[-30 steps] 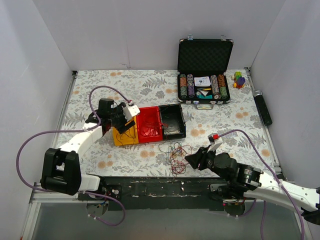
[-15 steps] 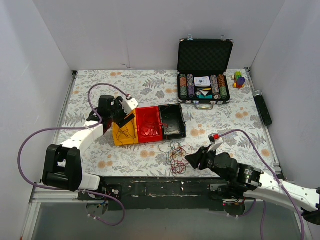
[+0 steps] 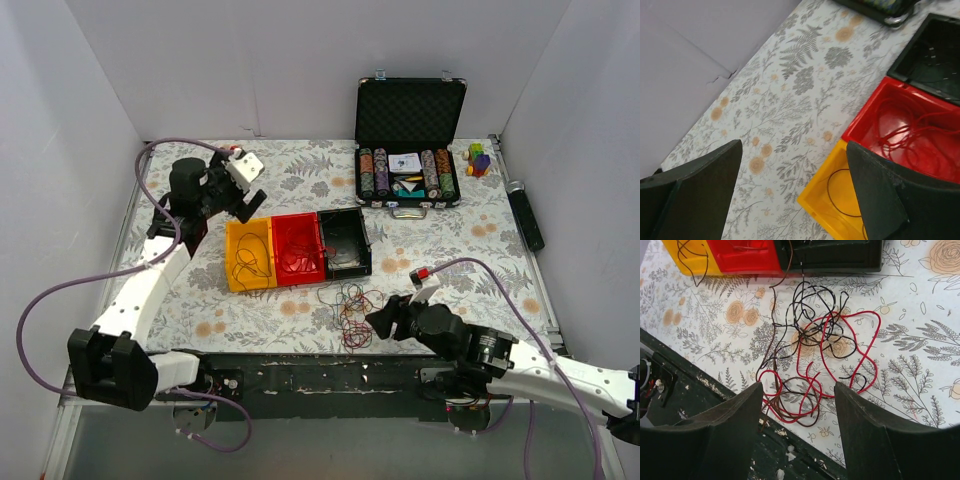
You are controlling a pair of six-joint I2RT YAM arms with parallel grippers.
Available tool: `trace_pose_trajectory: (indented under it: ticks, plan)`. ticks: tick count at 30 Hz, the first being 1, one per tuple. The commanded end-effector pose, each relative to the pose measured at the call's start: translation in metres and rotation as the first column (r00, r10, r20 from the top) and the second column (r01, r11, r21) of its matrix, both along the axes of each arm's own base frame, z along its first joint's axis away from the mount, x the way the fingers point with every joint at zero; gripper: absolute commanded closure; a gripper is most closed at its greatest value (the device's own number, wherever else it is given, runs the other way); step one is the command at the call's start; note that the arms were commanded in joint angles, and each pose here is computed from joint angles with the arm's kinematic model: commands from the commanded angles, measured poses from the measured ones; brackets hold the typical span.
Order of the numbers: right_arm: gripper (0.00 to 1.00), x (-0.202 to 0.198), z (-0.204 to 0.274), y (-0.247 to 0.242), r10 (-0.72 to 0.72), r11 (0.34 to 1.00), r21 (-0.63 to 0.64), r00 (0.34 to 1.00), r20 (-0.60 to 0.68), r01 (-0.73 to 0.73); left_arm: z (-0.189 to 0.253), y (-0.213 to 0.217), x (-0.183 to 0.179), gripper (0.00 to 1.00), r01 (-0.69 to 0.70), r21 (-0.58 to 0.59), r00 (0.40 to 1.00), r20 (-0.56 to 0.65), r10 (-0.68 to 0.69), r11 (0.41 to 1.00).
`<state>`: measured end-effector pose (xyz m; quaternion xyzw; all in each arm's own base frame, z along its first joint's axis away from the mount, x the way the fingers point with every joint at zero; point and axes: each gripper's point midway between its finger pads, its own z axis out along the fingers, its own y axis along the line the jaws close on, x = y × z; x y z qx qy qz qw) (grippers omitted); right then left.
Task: Untangle the cables
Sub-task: Place the cable in the bin.
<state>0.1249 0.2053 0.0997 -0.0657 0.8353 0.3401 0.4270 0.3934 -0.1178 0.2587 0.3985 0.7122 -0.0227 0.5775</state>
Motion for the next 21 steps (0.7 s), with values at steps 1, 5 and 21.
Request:
trace_pose_trajectory:
  ticks: [1,5,21]
  plan:
    - [0.33,0.006,0.011,0.016,0.011,0.999,0.034,0.999,0.034,-0.012,0.022,-0.036,-0.049,0.15,0.228,-0.125,0.971,-0.041,-0.234,0.966]
    - [0.34,0.01,0.005,0.028,0.029,0.999,-0.016,0.999,0.034,-0.029,-0.004,-0.066,-0.09,0.17,0.372,-0.113,0.917,-0.108,-0.383,0.921]
    - [0.68,-0.002,-0.048,0.035,0.052,0.99,-0.122,0.992,-0.115,-0.066,-0.133,-0.137,-0.221,0.22,0.802,0.128,0.598,-0.149,-0.788,0.584]
